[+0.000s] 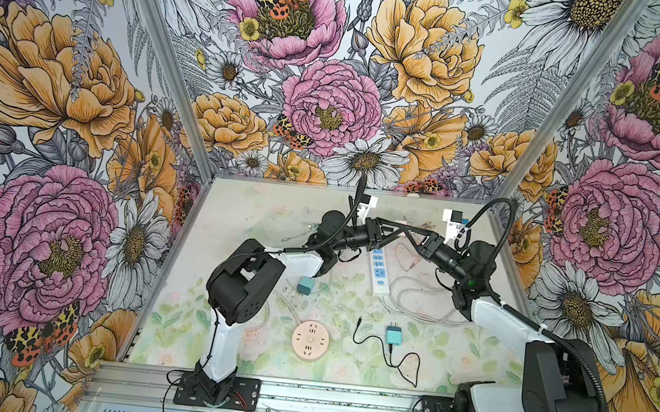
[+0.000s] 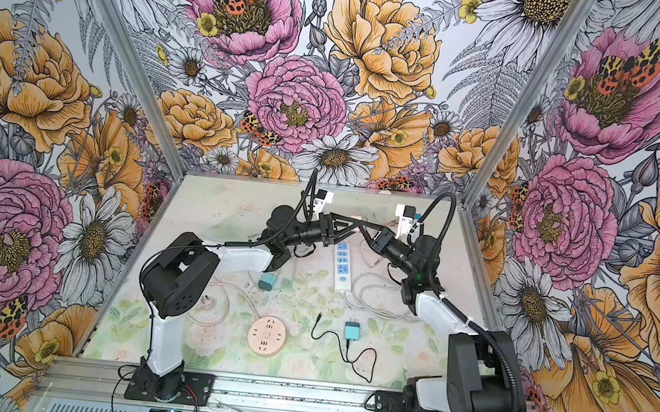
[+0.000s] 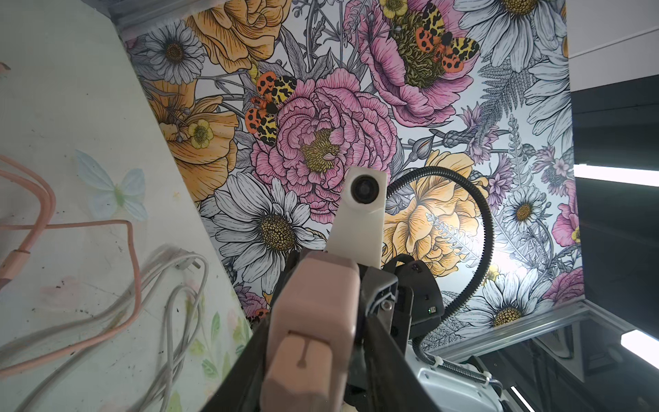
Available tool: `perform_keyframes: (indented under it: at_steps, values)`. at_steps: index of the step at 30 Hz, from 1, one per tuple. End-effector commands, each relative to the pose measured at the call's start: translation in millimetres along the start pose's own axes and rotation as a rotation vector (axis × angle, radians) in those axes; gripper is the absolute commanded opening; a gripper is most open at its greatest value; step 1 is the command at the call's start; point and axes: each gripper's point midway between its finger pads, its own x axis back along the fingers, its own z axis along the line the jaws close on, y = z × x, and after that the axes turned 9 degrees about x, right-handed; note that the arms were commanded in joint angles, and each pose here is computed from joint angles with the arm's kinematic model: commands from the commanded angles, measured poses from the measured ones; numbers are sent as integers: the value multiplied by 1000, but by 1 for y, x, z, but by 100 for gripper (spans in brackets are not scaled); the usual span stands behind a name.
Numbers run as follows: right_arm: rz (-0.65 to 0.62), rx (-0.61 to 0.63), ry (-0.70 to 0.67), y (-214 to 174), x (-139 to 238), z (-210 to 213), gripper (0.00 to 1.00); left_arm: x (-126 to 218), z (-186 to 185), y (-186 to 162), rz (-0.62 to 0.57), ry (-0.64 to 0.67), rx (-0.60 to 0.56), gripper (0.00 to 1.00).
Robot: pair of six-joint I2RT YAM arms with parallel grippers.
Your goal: Insert the plug
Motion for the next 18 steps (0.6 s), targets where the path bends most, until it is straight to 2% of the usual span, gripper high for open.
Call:
perform_keyframes:
  at_steps: [1, 5, 8, 13, 18]
  values:
    - [42, 16, 18, -13, -2, 5, 6, -16, -38, -40, 143, -110, -84, 39]
    - [43, 17, 17, -13, -1, 5, 6, -14, -40, -40, 139, -112, -85, 33]
    - [40, 19, 12, -12, 0, 6, 6, -10, -42, -38, 131, -119, -85, 37]
    - [47, 25, -2, -12, 2, 6, 8, -6, -47, -37, 127, -138, -87, 35]
    - [45, 21, -10, -10, 2, 5, 9, -2, -55, -38, 129, -191, -85, 42]
